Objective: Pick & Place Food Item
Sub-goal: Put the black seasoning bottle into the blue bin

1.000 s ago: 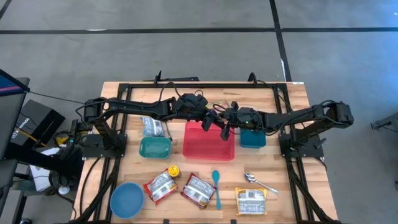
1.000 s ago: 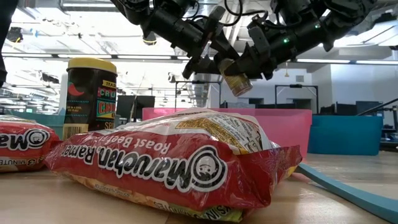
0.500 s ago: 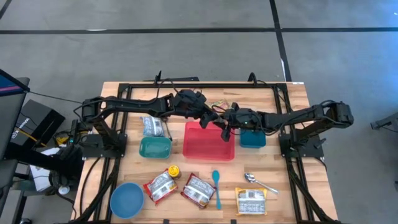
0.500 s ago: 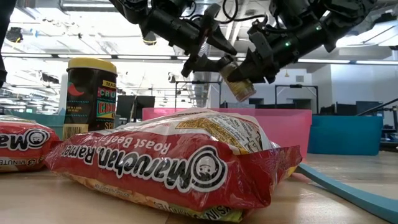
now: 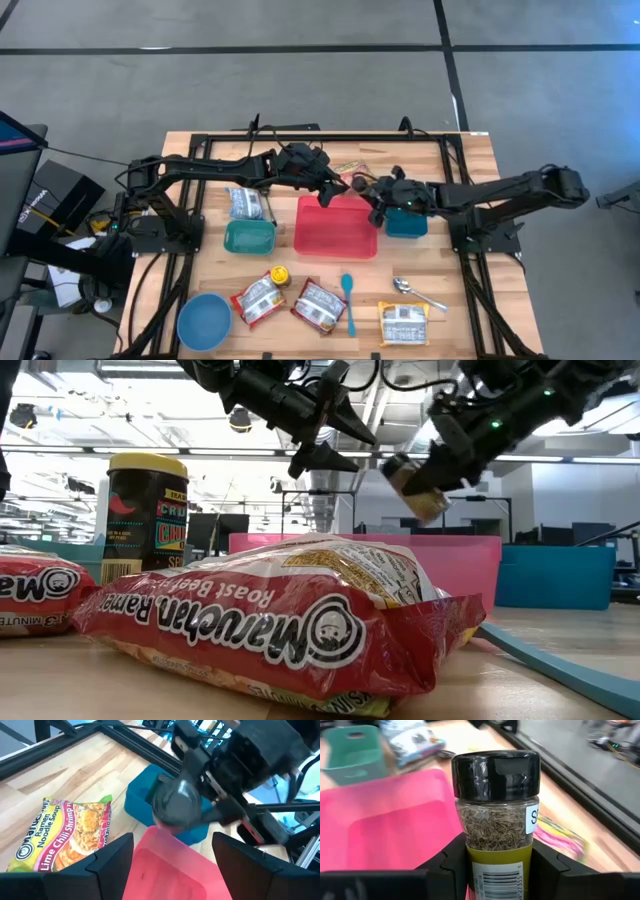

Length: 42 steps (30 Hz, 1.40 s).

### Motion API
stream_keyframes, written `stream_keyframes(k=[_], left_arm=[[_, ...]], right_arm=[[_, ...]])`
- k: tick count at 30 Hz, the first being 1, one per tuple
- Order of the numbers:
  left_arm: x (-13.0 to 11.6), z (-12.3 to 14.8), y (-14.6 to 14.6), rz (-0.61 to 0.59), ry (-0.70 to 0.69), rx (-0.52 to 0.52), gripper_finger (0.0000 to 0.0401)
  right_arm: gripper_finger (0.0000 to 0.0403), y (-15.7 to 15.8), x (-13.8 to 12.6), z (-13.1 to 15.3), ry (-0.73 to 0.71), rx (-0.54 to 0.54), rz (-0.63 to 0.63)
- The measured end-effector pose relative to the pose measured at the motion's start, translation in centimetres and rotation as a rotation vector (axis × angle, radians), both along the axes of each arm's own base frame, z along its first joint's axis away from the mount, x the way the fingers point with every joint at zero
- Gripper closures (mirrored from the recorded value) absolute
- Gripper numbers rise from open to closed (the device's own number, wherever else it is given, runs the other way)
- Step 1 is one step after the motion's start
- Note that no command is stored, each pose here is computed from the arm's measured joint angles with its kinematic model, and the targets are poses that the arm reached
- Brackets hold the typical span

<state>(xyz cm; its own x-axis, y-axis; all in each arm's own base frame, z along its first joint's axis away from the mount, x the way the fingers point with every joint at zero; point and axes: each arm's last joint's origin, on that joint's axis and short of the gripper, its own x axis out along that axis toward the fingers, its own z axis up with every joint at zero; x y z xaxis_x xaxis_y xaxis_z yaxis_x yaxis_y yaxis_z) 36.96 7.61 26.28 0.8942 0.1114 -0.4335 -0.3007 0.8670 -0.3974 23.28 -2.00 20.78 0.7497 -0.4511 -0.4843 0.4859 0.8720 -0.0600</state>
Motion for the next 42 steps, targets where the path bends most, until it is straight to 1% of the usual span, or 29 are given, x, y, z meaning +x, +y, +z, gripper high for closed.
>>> stream_keyframes(k=[3,9,17,22,28,34,39,42], left_arm=[[0.0,0.0,0.0,-0.013,0.002,0.026,0.0135],[0.0,0.0,0.0,-0.014,0.002,0.028,0.0135],[0.0,0.0,0.0,-0.014,0.0,0.028,0.0135],[0.0,0.0,0.0,-0.013,0.0,0.028,0.0135],[0.0,0.0,-0.1,-0.014,-0.001,0.029,0.0135],[0.1,0.1,-0.2,-0.018,-0.005,0.03,0.0135],[0.1,0.1,-0.3,-0.019,-0.005,0.03,0.0135],[0.1,0.1,-0.3,-0.019,-0.005,0.03,0.0135]], right_arm=[[0.0266,0.4,-1.6,-0.6,-0.013,0.011,-0.04],[0.0265,1.2,-4.3,-1.8,-0.071,0.035,-0.102],[0.0263,2.0,-6.7,-3.1,-0.126,0.05,-0.183],[0.0265,2.3,-7.6,-4.4,-0.128,0.045,-0.255],[0.0263,2.9,-8.2,-5.5,-0.139,0.057,-0.279],[0.0265,3.6,-8.7,-5.9,-0.183,0.052,-0.303],[0.0264,3.8,-9.6,-7.2,-0.234,0.058,-0.373],[0.0265,4.0,-10.0,-7.8,-0.256,0.062,-0.388]])
